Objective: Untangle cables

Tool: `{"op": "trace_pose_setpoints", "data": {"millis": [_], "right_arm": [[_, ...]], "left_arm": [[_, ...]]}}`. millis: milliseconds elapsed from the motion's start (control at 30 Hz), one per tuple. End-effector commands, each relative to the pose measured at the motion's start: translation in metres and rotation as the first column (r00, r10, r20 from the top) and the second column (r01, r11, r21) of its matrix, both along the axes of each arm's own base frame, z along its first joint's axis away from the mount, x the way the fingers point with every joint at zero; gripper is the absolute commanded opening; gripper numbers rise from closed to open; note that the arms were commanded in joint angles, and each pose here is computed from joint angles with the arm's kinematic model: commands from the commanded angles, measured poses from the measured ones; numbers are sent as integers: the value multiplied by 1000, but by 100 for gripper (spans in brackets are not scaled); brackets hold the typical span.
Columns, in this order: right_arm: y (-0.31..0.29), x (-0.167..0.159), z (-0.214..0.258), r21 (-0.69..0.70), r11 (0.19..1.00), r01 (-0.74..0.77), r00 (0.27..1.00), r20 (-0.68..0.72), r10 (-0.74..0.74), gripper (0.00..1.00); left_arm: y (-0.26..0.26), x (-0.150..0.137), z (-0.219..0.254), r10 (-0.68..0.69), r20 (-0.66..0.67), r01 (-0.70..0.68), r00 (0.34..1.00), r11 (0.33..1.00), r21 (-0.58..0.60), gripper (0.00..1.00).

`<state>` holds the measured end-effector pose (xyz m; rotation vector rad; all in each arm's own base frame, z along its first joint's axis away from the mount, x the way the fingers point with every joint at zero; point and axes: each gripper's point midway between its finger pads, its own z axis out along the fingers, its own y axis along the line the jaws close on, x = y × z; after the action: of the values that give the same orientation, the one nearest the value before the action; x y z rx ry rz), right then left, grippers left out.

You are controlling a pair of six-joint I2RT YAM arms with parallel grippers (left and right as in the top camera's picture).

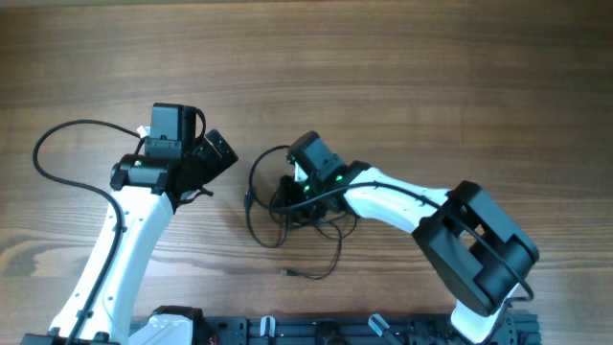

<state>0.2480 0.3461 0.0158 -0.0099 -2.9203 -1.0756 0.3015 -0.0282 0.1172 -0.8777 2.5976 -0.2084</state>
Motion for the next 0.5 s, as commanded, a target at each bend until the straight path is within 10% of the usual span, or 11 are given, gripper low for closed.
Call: {"op": "trace_pose_setpoints", "data": {"millis": [0, 267, 467], "right_arm": [[-2, 10, 15, 18, 1000, -19, 997, 76, 18, 11], [6, 4, 40, 118, 987, -108, 990, 99, 97, 5], [-12, 28, 149, 254, 947, -195, 912, 403, 80, 5]], "left_arm": [[2, 1, 1, 15, 3, -15, 1000, 1000, -2, 100], [-2, 1, 1, -7, 0, 7, 1000, 1000, -19, 100], [-51, -6, 7, -310, 42, 312, 950, 931, -191, 100]]}}
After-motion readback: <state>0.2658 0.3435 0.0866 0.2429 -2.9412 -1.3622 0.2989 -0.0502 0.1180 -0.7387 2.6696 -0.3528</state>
